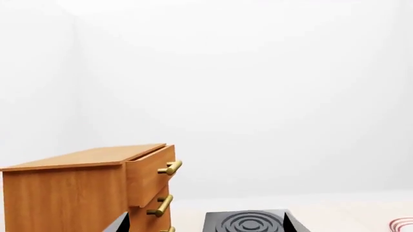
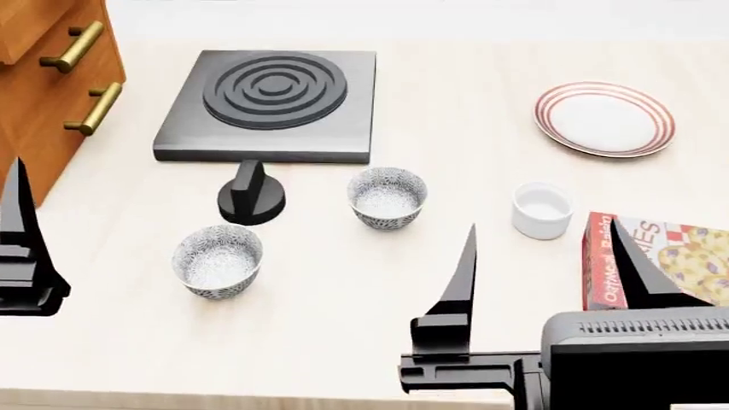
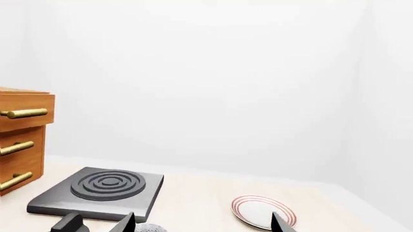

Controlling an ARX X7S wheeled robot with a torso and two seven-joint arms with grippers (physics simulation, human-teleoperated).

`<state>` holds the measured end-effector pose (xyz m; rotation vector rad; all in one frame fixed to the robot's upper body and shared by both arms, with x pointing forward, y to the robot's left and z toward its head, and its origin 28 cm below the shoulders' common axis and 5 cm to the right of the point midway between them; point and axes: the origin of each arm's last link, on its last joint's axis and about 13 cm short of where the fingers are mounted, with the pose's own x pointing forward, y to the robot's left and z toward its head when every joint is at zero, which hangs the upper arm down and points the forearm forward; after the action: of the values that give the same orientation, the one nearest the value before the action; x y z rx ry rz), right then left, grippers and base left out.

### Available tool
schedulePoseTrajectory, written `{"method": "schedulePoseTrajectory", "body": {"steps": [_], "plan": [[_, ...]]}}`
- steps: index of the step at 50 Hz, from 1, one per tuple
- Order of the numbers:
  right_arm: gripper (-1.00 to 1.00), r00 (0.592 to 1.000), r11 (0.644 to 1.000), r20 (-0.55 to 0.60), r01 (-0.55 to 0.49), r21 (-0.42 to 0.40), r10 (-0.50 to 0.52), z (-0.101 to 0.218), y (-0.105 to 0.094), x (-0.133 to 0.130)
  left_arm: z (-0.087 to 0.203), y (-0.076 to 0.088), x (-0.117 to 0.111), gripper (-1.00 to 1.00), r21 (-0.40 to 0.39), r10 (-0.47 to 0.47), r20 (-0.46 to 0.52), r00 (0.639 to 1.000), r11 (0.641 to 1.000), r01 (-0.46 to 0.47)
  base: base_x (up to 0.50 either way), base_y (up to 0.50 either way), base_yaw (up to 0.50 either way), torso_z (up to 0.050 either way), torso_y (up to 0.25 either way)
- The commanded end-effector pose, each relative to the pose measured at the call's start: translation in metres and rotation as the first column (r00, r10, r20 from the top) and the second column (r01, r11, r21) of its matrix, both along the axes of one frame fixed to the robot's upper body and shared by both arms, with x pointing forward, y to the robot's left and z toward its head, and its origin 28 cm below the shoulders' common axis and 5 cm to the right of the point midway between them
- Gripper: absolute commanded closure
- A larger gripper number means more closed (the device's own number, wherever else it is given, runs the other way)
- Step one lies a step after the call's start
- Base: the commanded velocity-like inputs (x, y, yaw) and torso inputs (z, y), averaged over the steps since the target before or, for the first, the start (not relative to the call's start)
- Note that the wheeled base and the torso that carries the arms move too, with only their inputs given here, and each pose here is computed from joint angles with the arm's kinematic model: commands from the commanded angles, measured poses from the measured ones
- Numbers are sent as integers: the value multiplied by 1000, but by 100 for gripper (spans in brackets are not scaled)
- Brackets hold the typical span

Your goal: Pick the akita bowl next to the ramekin and place it on the plate.

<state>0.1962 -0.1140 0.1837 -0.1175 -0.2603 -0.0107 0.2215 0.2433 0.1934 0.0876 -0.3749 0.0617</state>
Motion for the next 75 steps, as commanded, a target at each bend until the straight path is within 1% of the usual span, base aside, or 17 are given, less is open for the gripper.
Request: {"method": "schedulePoseTrajectory", "body": {"steps": [1, 16, 75], "plan": [[-100, 1000, 1000, 12, -6, 10, 6, 0, 0, 0, 0, 1, 1, -100, 2, 9, 6, 1000, 1000, -9, 184, 0, 0, 0, 0], [-100, 1000, 1000, 12, 1, 15, -2, -2, -1, 1, -3, 1, 1, -100, 5, 12, -1, 1000, 1000, -12, 201, 0, 0, 0, 0], [-100, 1000, 1000, 2, 5, 16, -5, -7, -1, 4, -7, 2, 4, -100, 8, 22, -12, 1000, 1000, -22, 269, 0, 0, 0, 0]]}}
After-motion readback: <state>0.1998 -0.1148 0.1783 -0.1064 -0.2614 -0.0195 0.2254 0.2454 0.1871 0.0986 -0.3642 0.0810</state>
